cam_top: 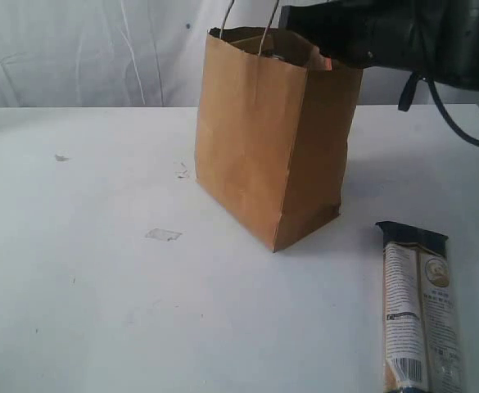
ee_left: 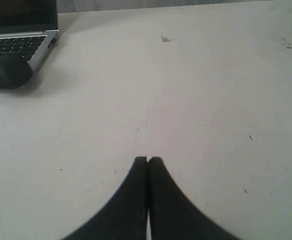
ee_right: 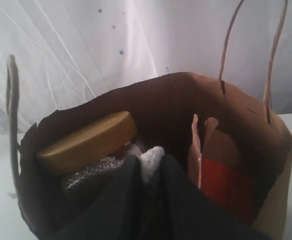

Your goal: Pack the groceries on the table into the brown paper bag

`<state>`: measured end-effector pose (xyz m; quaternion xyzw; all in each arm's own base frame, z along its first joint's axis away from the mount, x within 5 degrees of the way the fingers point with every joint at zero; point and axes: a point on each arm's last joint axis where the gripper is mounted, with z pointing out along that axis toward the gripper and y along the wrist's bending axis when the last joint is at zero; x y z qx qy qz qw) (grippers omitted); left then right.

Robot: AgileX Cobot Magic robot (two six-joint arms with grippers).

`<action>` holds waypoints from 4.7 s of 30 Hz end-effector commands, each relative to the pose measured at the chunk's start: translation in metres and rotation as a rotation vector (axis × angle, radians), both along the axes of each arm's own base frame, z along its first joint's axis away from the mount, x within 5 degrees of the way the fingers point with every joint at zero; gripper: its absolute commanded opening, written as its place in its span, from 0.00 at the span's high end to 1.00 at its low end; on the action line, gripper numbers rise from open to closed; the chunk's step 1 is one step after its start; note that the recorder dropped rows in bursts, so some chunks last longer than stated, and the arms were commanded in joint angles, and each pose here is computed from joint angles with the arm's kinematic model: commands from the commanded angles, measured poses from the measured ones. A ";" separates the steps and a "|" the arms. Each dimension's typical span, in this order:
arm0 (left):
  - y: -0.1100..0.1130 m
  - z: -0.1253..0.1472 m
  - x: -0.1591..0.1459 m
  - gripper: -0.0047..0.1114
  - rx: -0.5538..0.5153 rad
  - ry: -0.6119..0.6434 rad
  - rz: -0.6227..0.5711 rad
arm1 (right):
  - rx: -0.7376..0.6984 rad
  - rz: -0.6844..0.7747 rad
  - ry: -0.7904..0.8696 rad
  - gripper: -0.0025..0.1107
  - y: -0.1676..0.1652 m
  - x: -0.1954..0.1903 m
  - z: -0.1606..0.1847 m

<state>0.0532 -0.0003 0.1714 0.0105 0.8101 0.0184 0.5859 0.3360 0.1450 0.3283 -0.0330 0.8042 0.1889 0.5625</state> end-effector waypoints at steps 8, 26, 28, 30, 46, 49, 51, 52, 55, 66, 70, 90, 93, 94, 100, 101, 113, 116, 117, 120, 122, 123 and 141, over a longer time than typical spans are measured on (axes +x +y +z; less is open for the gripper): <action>0.000 -0.001 0.000 0.96 -0.005 -0.004 0.000 | -0.011 0.003 -0.012 0.69 -0.001 0.001 0.002; 0.000 -0.001 0.000 0.96 -0.005 -0.004 0.000 | -0.708 -0.563 -0.191 0.80 -0.129 -0.140 0.071; 0.000 -0.001 0.000 0.96 -0.005 -0.004 0.000 | -0.836 -0.811 0.023 0.90 -0.153 -0.154 0.042; 0.000 -0.001 0.000 0.96 -0.005 -0.004 0.000 | -0.913 -0.753 0.084 0.98 -0.152 -0.158 0.010; 0.000 -0.001 0.000 0.96 -0.005 -0.004 0.000 | 0.435 0.827 0.304 0.98 -0.001 -0.212 -0.043; 0.000 -0.001 0.000 0.96 -0.005 -0.004 0.000 | 0.354 1.025 0.423 0.98 0.003 -0.226 -0.054; 0.000 -0.001 0.000 0.96 -0.005 -0.004 0.000 | 0.198 0.916 0.567 0.98 -0.004 -0.224 -0.073; 0.000 -0.001 0.000 0.96 -0.005 -0.004 0.000 | 0.085 0.838 0.620 0.98 -0.010 -0.221 -0.084; 0.000 -0.001 0.000 0.96 -0.005 -0.004 0.000 | -0.194 0.481 0.729 0.98 -0.038 -0.204 -0.106; 0.000 -0.001 0.000 0.96 -0.005 -0.004 0.000 | -0.454 0.152 0.454 0.97 -0.060 -0.161 -0.059; 0.000 -0.001 0.000 0.96 -0.005 -0.004 0.000 | -0.442 0.166 0.409 0.60 -0.059 -0.160 -0.065; 0.000 -0.001 0.000 0.96 -0.005 -0.004 0.000 | -0.408 0.172 0.349 0.31 -0.056 -0.157 -0.063; 0.000 -0.001 0.000 0.96 -0.005 -0.004 0.000 | -0.409 0.171 0.351 0.31 -0.056 -0.157 -0.063; 0.000 -0.001 0.000 0.96 -0.005 -0.004 0.000 | -0.404 0.171 0.354 0.31 -0.055 -0.157 -0.063; 0.000 -0.001 0.000 0.96 -0.005 -0.004 0.000 | -0.336 0.147 0.359 0.31 -0.054 -0.157 -0.062; 0.000 -0.001 0.000 0.96 -0.005 -0.004 0.000 | -0.333 0.148 0.352 0.31 -0.053 -0.156 -0.061; 0.000 -0.001 0.000 0.96 -0.005 -0.004 0.000 | -0.164 0.086 0.344 0.31 -0.050 -0.153 -0.056; 0.000 -0.001 0.000 0.96 -0.005 -0.004 0.000 | -0.091 0.057 0.382 0.31 -0.049 -0.154 -0.057; 0.000 -0.001 0.000 0.96 -0.005 -0.004 0.000 | -0.067 0.050 0.377 0.31 -0.048 -0.153 -0.056; 0.000 -0.001 0.000 0.96 -0.005 -0.004 0.000 | -0.061 0.068 0.317 0.31 -0.046 -0.151 -0.051; 0.000 -0.001 0.000 0.96 -0.005 -0.004 0.000 | -0.127 0.085 0.279 0.31 -0.048 -0.149 -0.051; 0.000 -0.001 0.000 0.96 -0.005 -0.004 0.000 | -0.139 0.064 0.300 0.31 -0.050 -0.148 -0.052; 0.000 -0.001 0.000 0.96 -0.005 -0.004 0.000 | -0.265 -0.222 0.678 0.31 -0.066 -0.087 -0.112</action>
